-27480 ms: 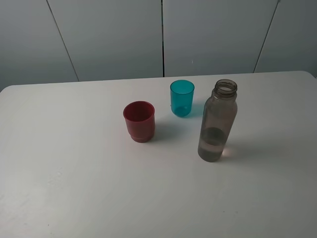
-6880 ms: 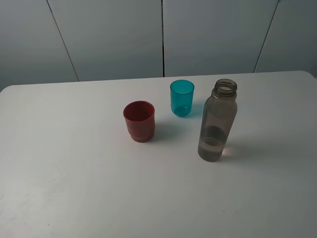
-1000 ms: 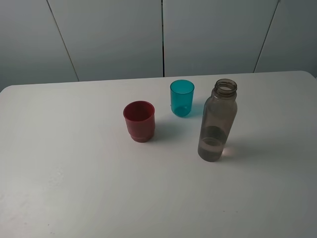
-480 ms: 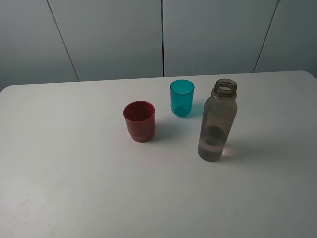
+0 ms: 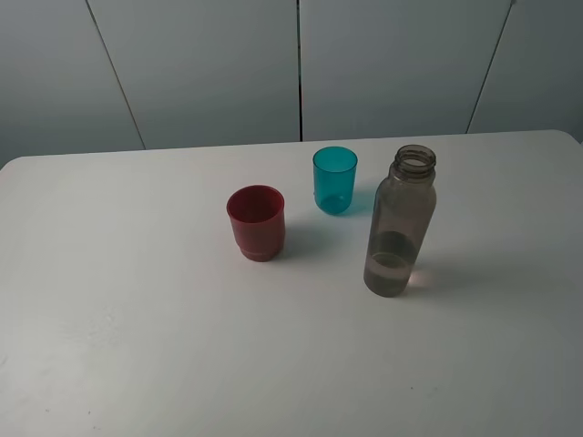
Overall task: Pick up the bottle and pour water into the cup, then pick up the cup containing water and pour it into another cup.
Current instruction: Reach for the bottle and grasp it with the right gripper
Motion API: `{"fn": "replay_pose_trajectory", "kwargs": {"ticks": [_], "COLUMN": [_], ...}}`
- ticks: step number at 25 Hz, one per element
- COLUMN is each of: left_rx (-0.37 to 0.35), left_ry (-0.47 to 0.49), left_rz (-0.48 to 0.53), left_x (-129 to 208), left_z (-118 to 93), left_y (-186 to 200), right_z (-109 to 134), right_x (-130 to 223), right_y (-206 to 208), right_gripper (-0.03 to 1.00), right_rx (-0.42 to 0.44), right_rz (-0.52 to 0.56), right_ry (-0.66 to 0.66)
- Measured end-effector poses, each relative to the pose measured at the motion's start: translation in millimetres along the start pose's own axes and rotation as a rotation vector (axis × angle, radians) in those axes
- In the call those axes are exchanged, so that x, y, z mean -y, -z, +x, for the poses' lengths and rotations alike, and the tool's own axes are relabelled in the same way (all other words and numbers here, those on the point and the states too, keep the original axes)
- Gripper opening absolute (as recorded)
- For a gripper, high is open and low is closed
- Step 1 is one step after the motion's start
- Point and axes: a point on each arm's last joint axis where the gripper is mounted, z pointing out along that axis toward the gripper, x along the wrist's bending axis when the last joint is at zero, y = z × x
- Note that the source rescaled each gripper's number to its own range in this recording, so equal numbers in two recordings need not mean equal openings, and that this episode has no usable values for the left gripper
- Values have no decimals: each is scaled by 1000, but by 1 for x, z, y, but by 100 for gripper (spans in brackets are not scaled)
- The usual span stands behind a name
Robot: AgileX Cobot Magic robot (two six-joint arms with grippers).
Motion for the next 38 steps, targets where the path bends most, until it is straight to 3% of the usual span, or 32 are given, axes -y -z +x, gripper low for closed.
{"fn": "replay_pose_trajectory", "kwargs": {"ticks": [38], "left_rx": [17], "left_ry": [-9], "left_rz": [-1], "left_x": [0], "left_z": [0], "left_y": [0], "right_z": [0], "right_x": [0], "right_y": [0], "right_gripper": [100], "right_rx": [0], "right_rz": [0], "right_ry": [0]}}
